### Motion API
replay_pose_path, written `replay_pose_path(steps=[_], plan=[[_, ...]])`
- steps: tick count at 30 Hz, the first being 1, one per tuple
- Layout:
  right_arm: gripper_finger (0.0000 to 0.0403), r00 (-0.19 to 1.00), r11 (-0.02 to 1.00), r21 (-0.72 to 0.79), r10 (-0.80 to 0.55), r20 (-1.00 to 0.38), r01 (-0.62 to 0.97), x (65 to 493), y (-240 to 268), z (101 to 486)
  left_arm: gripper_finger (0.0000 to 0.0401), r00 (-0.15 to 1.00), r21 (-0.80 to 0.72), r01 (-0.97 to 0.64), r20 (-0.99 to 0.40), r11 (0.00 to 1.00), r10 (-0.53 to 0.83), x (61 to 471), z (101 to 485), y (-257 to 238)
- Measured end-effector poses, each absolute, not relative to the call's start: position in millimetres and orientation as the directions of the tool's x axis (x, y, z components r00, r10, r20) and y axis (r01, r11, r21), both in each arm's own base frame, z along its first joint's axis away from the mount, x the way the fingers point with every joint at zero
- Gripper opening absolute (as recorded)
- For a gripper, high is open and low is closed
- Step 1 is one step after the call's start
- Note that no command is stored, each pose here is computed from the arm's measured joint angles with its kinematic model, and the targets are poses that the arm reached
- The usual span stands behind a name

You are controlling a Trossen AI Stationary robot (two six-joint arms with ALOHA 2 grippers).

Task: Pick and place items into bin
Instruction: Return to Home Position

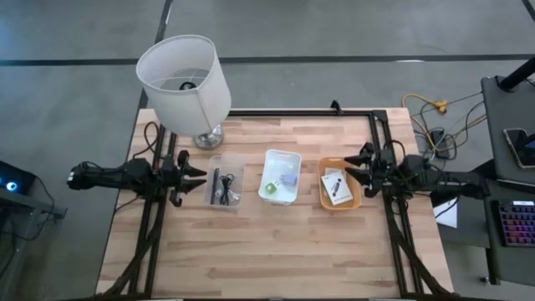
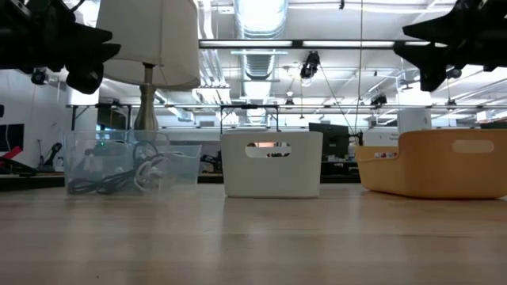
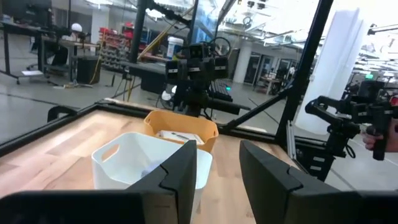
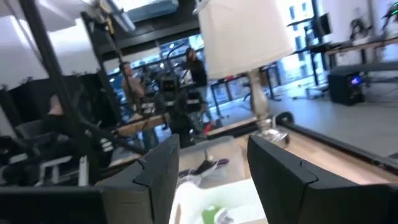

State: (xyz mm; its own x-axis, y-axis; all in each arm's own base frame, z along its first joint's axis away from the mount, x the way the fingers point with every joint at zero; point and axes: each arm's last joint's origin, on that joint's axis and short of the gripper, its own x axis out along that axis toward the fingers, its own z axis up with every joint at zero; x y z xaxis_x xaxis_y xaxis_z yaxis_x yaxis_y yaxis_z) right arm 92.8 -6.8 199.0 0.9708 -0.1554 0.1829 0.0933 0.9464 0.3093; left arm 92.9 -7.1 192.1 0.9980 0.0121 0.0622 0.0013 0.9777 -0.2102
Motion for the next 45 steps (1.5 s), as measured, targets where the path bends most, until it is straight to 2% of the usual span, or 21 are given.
replay_pose_path(steps=[11,18,25,30,45], plan=[[0.0176,0.991,0.951,0.309,-0.042,0.125,0.002,97.9,2.2,178.5,0.0106,1.0,-0.233,0.012,0.022,0.972,-0.008,96.0,177.9,-8.1],[0.0176,0.995,0.967,0.253,0.007,0.096,-0.031,98.1,5.9,175.5,0.0106,1.0,-0.229,0.015,0.01,0.973,-0.013,97.2,172.6,-8.4],[0.0176,0.996,0.978,0.206,0.012,0.083,-0.029,98.3,6.1,174.3,0.0106,0.999,-0.223,0.043,-0.002,0.974,-0.045,97.6,169.6,-9.4],[0.0176,0.999,0.969,0.246,0.006,0.035,-0.014,98.6,5.9,169.6,0.0106,0.996,-0.203,0.089,-0.005,0.975,-0.092,98.2,166.7,-10.8],[0.0176,0.999,0.963,0.269,0.005,0.037,-0.014,98.6,5.9,169.8,0.0106,0.996,-0.2,0.084,-0.023,0.976,-0.09,100.7,164.9,-11.1]])
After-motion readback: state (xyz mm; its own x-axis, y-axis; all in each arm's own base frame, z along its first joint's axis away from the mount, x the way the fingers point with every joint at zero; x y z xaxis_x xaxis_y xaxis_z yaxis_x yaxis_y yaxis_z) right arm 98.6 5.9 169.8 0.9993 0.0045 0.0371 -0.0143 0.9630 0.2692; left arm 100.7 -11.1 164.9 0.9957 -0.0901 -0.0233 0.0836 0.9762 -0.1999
